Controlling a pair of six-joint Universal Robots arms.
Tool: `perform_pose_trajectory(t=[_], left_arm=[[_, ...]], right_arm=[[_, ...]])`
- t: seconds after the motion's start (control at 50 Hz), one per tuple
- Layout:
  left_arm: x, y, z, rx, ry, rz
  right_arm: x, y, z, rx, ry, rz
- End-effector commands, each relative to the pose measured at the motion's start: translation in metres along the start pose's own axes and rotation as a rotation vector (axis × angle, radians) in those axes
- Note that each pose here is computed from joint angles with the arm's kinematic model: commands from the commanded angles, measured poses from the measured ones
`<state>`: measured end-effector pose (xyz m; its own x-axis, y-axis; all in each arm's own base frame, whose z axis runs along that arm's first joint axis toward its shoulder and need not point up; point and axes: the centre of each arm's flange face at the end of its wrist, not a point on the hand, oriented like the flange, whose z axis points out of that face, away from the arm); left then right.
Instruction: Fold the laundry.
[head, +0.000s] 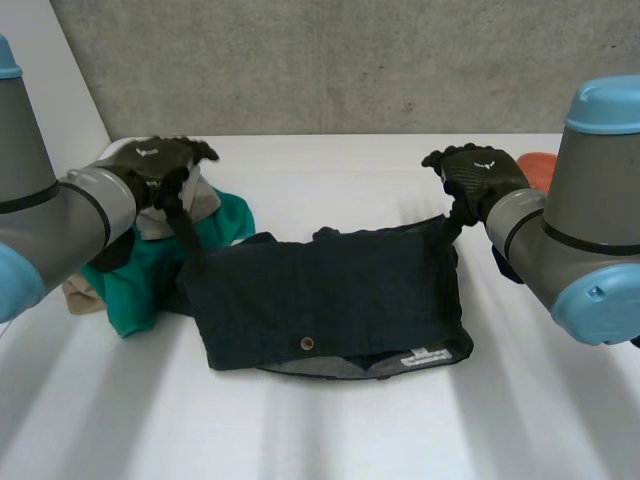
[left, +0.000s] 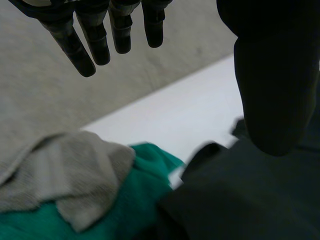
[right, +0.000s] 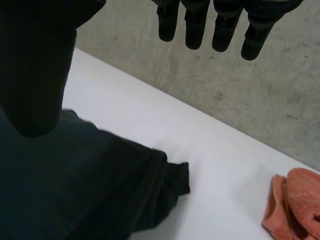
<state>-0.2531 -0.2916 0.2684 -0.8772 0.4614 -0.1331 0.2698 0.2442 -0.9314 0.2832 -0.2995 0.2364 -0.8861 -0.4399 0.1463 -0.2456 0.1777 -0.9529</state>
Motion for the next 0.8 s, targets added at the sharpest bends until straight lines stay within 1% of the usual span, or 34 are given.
perform_pose_trajectory(t=[0.02,0.16,0.26,0.32,0.38,0.46,0.48,0.54,0.56,0.6,0.66,0.68,0.74,0.76,0.8], left_arm=[[0.008,0.019,0.005,-0.111,0.124,0.1],[0.007,0.05,0.035,-0.201,0.123,0.123],[0.009,0.081,0.057,-0.28,0.136,0.154],[0.011,0.086,0.063,-0.286,0.149,0.165],[0.016,0.082,0.063,-0.266,0.157,0.162],[0.029,0.062,0.055,-0.183,0.159,0.128],[0.037,0.052,0.05,-0.138,0.16,0.107],[0.047,0.039,0.042,-0.08,0.149,0.076],[0.055,0.031,0.035,-0.049,0.14,0.059],[0.071,0.022,0.023,-0.014,0.133,0.039],[0.091,0.017,0.012,0.012,0.144,0.035],[0.106,0.016,0.005,0.023,0.159,0.037],[0.127,0.017,-0.002,0.04,0.18,0.041],[0.141,0.023,-0.002,0.043,0.193,0.05],[0.153,0.031,0.001,0.035,0.195,0.058]], right_arm=[[0.001,0.032,0.018,-0.079,-0.002,-0.104],[-0.001,0.064,0.041,-0.117,-0.009,-0.107],[0.002,0.082,0.06,-0.095,0.007,-0.097],[0.004,0.081,0.066,-0.056,0.014,-0.087],[0.007,0.072,0.074,0.024,0.014,-0.076],[0.01,0.05,0.087,0.17,0.01,-0.091],[0.011,0.038,0.094,0.244,0.014,-0.106],[0.016,0.021,0.107,0.363,0.034,-0.139],[0.019,0.01,0.115,0.438,0.049,-0.162],[0.022,-0.002,0.128,0.531,0.06,-0.19],[0.021,-0.01,0.138,0.604,0.049,-0.207],[0.018,-0.012,0.144,0.64,0.027,-0.217],[0.01,-0.011,0.15,0.682,-0.021,-0.232],[0.004,-0.007,0.154,0.693,-0.045,-0.239],[-0.001,-0.003,0.157,0.703,-0.068,-0.245]])
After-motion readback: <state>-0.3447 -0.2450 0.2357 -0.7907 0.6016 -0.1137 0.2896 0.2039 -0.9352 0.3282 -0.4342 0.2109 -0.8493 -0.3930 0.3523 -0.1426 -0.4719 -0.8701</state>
